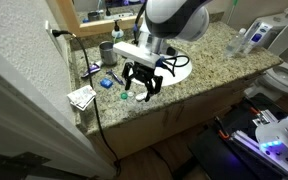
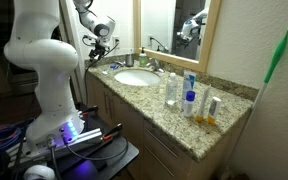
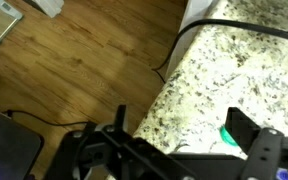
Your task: Empty the liquid contents in the white object.
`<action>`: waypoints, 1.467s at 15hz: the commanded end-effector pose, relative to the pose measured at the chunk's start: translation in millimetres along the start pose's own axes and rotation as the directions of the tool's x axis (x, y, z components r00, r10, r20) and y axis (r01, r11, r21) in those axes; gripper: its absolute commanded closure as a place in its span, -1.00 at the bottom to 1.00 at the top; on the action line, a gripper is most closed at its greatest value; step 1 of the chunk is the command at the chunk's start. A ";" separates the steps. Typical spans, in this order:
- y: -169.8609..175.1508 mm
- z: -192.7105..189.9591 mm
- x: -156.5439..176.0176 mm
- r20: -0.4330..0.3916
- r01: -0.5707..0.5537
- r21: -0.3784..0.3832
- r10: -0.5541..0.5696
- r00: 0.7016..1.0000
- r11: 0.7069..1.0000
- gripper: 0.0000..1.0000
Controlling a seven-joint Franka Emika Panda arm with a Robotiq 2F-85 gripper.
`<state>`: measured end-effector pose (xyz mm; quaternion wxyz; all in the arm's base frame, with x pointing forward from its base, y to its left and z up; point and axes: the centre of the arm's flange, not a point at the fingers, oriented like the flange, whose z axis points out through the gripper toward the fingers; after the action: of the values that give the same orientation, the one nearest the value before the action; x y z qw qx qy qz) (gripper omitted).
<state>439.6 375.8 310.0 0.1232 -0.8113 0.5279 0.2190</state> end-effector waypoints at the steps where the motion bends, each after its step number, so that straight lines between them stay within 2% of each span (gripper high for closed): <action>1: 3.1 -1.9 -2.6 -0.021 -0.039 0.025 0.040 0.999 0.999 -1.00; 5: 5.4 -1.8 -7.3 -0.027 -0.047 0.030 0.048 0.998 0.998 -1.00; 6: -4.7 8.2 2.3 -0.057 -0.094 0.040 0.096 0.994 0.995 -1.00; 9: 0.8 20.4 19.0 -0.174 -0.225 0.124 0.244 0.954 0.966 -1.00; 13: 17.0 46.1 29.9 -0.280 -0.370 0.197 0.413 0.866 0.908 -1.00; 14: 8.2 33.8 32.1 -0.244 -0.316 0.163 0.349 0.905 0.935 -1.00; 16: 14.6 44.2 32.3 -0.269 -0.356 0.177 0.393 0.880 0.918 -1.00; 18: 15.2 45.8 31.5 -0.269 -0.364 0.178 0.401 0.876 0.914 -1.00; 22: 0.7 51.3 48.4 -0.252 -0.346 0.249 0.406 0.879 0.905 -1.00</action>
<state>432.5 361.1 253.2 0.0568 -0.7045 0.7037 0.0730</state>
